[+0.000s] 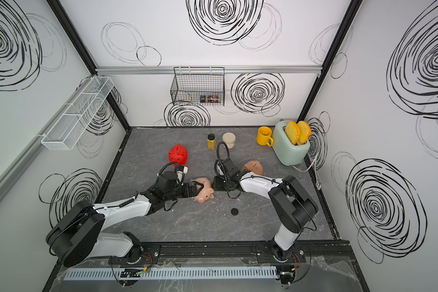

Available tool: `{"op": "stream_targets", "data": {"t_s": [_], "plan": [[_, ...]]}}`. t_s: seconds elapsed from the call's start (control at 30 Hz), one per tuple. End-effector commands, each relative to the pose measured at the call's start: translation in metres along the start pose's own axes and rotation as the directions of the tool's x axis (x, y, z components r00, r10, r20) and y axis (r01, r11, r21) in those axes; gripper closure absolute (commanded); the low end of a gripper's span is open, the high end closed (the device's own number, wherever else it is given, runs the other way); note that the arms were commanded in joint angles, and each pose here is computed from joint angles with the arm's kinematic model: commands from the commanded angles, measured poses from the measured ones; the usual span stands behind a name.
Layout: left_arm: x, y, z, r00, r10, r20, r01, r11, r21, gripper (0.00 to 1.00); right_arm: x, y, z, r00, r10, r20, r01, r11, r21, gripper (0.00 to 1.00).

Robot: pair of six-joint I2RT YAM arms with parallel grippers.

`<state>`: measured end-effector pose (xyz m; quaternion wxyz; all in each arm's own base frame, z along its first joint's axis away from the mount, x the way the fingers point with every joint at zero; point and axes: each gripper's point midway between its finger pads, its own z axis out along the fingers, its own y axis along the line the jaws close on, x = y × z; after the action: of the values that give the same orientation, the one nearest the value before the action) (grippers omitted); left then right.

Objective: Open piggy banks
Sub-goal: Pick up the piggy bank from the center of the board.

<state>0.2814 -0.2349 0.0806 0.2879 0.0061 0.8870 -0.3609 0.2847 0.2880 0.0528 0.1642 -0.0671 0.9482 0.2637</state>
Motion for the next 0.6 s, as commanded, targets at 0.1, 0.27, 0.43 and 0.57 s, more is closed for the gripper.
{"op": "stream_targets", "data": {"t_s": [0.1, 0.27, 0.43, 0.57], "plan": [[-0.004, -0.01, 0.007, 1.0, -0.006, 0.004, 0.006, 0.999, 0.038, 0.04, -0.006, 0.012, 0.0, 1.0, -0.015, 0.012, 0.015, 1.0, -0.023, 0.57], [0.001, -0.006, 0.009, 1.0, -0.026, -0.002, 0.026, 0.999, 0.032, 0.04, -0.005, 0.012, 0.0, 1.0, -0.015, 0.012, 0.016, 1.0, -0.023, 0.57], [0.004, -0.004, 0.01, 0.999, -0.047, -0.007, 0.047, 0.998, 0.05, 0.04, -0.006, 0.012, -0.001, 1.0, -0.015, 0.016, 0.016, 1.0, -0.022, 0.57], [0.006, -0.001, 0.01, 0.998, -0.063, -0.012, 0.064, 0.996, 0.057, 0.04, -0.006, 0.012, -0.001, 1.0, -0.015, 0.018, 0.016, 1.0, -0.022, 0.57]]}}
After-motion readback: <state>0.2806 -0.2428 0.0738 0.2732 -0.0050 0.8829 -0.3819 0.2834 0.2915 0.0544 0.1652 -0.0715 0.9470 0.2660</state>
